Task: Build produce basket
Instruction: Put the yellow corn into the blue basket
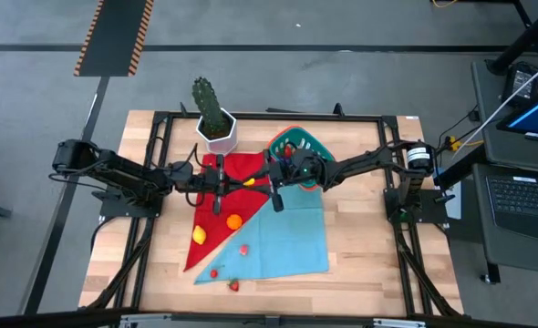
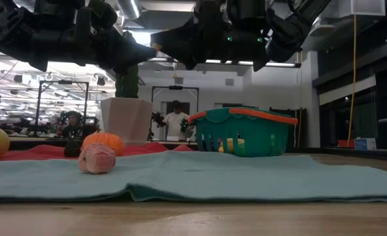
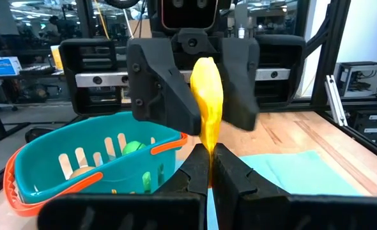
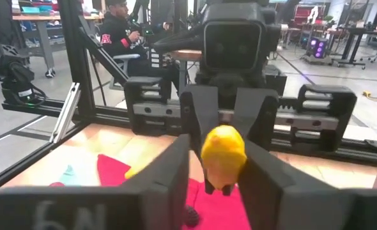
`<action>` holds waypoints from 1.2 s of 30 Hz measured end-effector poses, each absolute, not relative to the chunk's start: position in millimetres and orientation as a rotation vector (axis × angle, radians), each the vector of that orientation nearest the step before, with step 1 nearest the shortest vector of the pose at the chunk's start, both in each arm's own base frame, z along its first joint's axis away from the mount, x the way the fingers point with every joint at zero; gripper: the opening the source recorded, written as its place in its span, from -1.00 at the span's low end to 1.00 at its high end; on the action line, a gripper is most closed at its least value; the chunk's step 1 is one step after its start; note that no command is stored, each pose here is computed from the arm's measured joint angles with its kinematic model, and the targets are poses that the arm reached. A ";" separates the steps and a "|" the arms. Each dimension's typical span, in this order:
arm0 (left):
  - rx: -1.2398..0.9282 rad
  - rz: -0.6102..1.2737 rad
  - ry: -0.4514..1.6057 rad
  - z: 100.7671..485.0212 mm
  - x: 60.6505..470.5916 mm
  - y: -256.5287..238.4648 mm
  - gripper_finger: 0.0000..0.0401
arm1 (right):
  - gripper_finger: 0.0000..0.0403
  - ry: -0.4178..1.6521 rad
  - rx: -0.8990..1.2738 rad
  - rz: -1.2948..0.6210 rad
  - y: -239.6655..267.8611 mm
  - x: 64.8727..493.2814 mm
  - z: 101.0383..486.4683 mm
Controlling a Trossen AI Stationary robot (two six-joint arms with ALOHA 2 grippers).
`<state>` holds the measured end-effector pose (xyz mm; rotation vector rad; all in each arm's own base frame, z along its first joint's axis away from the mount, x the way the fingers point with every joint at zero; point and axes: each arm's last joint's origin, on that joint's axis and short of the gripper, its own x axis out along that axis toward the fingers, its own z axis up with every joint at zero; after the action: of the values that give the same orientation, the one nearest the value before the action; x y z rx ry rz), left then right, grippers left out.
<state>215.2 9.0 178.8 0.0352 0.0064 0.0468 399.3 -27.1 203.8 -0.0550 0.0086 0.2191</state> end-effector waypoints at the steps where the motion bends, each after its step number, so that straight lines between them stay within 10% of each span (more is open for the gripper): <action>1: 0.035 0.046 0.007 178.8 215.2 9.0 -1.00 | -0.51 0.011 -0.054 0.218 -27.4 399.2 203.5; 7: 0.005 0.046 0.007 178.7 215.2 9.0 -0.92 | -0.91 0.019 -0.030 0.206 -32.7 398.8 203.0; 36: 0.033 0.079 0.067 177.1 211.3 9.8 -0.17 | -0.92 0.116 0.077 0.210 -68.7 385.9 210.1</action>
<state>211.3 9.8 177.1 0.0331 0.0672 0.0788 385.9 -68.7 210.1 0.0772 0.1159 0.2097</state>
